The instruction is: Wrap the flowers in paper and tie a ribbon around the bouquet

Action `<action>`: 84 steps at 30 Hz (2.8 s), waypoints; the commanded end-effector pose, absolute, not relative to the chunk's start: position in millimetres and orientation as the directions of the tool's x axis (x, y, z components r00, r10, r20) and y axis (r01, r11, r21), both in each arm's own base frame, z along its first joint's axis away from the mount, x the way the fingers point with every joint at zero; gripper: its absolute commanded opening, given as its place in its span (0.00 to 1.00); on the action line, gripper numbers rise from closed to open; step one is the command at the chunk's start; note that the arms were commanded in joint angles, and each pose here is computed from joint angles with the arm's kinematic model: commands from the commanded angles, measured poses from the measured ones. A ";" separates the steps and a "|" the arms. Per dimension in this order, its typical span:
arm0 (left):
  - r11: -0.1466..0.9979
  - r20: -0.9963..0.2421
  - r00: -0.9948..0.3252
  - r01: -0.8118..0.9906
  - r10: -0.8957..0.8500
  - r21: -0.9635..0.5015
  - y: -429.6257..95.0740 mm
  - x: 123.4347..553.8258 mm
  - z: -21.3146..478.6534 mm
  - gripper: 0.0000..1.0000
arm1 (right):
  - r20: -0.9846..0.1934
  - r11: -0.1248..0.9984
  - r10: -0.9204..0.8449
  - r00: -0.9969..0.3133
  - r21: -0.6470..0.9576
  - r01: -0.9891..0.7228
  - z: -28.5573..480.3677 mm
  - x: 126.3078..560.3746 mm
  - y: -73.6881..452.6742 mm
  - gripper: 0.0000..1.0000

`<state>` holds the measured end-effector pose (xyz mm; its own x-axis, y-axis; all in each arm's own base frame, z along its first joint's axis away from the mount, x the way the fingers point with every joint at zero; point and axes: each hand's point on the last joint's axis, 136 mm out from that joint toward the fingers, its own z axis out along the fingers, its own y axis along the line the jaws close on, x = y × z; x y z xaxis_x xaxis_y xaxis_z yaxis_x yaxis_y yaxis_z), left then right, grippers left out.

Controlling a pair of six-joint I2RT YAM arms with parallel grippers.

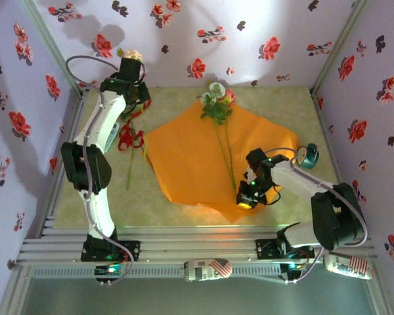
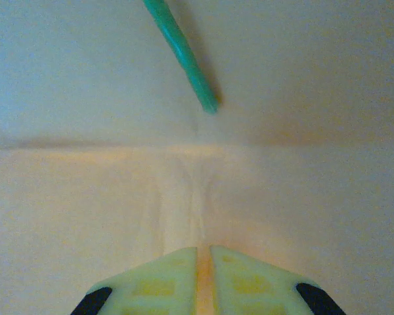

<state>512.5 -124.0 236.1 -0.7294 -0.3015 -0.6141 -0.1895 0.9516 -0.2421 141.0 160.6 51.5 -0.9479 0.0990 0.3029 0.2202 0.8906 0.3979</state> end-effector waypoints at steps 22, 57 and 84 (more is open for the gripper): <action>0.712 -0.219 -0.913 -0.103 -0.345 -0.694 -393.9 406.9 99.7 0.00 | 0.269 0.933 0.214 -0.939 0.228 0.278 24.3 133.1 131.6 0.16; 0.996 -0.151 -0.988 -0.038 -0.024 0.086 -57.2 434.0 81.9 0.22 | -0.082 0.935 0.133 -0.988 0.341 0.098 86.8 228.2 155.7 0.40; 0.972 -0.073 -0.997 -0.006 0.012 0.234 -34.0 407.3 52.5 0.00 | -0.103 0.923 0.155 -0.982 0.369 0.107 93.9 241.7 163.2 0.40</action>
